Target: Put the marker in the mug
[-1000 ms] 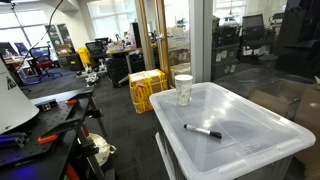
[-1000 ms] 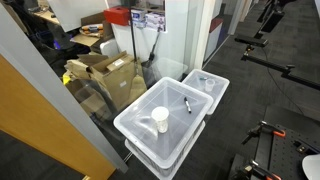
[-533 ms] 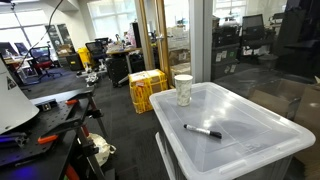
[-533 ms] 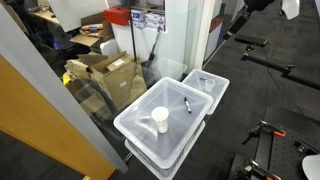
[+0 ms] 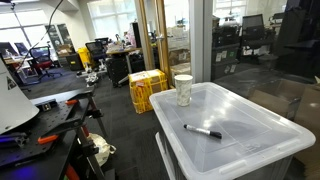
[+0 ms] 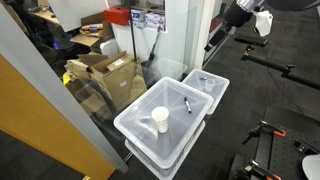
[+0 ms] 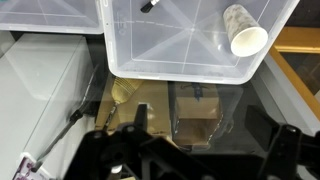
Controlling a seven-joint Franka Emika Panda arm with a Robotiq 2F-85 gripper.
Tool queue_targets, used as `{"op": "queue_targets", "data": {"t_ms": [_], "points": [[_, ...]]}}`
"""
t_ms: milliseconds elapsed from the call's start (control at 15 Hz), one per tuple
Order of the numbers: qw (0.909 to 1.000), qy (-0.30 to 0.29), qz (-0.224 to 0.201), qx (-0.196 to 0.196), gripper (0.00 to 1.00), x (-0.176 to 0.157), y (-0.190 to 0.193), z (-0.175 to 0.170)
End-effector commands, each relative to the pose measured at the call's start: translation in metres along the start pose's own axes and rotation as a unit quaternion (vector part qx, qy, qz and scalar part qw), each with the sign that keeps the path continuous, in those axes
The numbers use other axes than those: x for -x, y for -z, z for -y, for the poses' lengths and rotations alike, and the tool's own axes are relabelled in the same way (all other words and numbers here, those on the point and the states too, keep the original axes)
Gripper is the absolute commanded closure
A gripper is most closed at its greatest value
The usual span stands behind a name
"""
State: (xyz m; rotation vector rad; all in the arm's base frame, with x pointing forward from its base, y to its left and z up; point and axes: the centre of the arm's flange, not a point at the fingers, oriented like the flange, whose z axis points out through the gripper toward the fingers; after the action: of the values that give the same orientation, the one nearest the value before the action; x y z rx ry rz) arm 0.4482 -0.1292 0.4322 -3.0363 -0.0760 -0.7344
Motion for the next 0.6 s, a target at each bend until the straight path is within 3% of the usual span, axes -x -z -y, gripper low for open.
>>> {"op": "queue_targets", "data": {"t_ms": [0,333,533], "points": [[0.9999,0.007,0.008,-0.002,0.0,0.002,-0.0034,-0.0005],[0.9999,0.008,0.011,-0.003,0.0,0.0035,-0.005,-0.0023],[0.9999,-0.011,-0.008,-0.006,0.0,0.0076,-0.011,-0.0028]]}}
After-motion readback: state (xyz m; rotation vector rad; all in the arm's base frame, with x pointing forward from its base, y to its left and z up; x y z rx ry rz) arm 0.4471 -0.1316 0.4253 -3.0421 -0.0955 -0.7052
